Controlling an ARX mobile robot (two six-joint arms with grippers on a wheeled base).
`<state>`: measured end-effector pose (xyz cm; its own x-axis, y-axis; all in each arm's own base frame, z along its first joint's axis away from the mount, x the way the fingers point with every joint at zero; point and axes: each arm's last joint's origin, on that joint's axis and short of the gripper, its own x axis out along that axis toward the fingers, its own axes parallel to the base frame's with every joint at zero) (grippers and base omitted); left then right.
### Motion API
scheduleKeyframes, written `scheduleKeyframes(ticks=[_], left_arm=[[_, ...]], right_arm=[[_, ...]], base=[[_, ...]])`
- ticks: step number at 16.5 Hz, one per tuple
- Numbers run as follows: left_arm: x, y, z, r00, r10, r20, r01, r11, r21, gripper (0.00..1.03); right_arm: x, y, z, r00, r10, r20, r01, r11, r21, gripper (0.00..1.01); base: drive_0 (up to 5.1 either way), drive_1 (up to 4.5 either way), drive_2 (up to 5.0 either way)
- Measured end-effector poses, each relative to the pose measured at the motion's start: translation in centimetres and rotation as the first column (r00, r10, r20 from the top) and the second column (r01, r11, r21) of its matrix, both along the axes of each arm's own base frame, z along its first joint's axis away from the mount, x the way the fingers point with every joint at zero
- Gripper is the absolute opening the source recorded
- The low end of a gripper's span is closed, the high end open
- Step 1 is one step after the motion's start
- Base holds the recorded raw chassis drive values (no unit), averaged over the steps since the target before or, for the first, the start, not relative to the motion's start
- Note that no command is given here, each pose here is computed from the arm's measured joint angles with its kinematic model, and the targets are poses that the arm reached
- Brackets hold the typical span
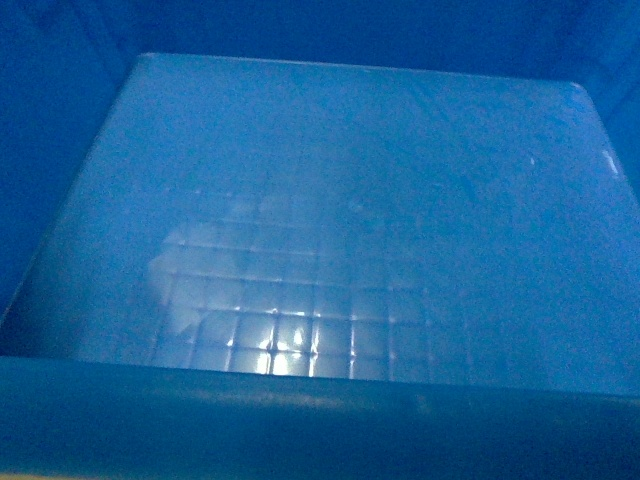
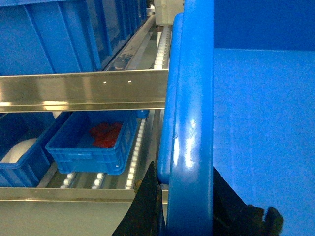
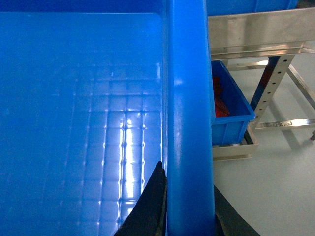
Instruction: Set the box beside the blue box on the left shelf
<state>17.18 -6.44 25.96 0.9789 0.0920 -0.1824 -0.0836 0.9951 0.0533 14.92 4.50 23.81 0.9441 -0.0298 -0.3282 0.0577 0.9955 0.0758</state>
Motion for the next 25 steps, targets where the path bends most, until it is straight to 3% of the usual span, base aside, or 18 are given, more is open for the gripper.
scheduleKeyframes(ticks=[5, 25], left_arm=[[0.0, 0.0, -0.01, 1.0, 0.0, -0.001, 0.0, 1.0, 0.001, 0.15], [-0.05, 0.02, 0.06, 1.0, 0.0, 0.003, 0.0, 1.0, -0.002, 0.15]], right_arm=[[0.0, 0.0, 0.0, 1.0, 0.0, 0.0, 0.0, 1.0, 0.0, 0.09], [0.0, 0.0, 0.0, 1.0, 0.001, 0.0, -0.001, 1.0, 0.001, 0.09]], base=[[-5.0, 2.43, 2.4], [0.0, 0.0, 0.0]])
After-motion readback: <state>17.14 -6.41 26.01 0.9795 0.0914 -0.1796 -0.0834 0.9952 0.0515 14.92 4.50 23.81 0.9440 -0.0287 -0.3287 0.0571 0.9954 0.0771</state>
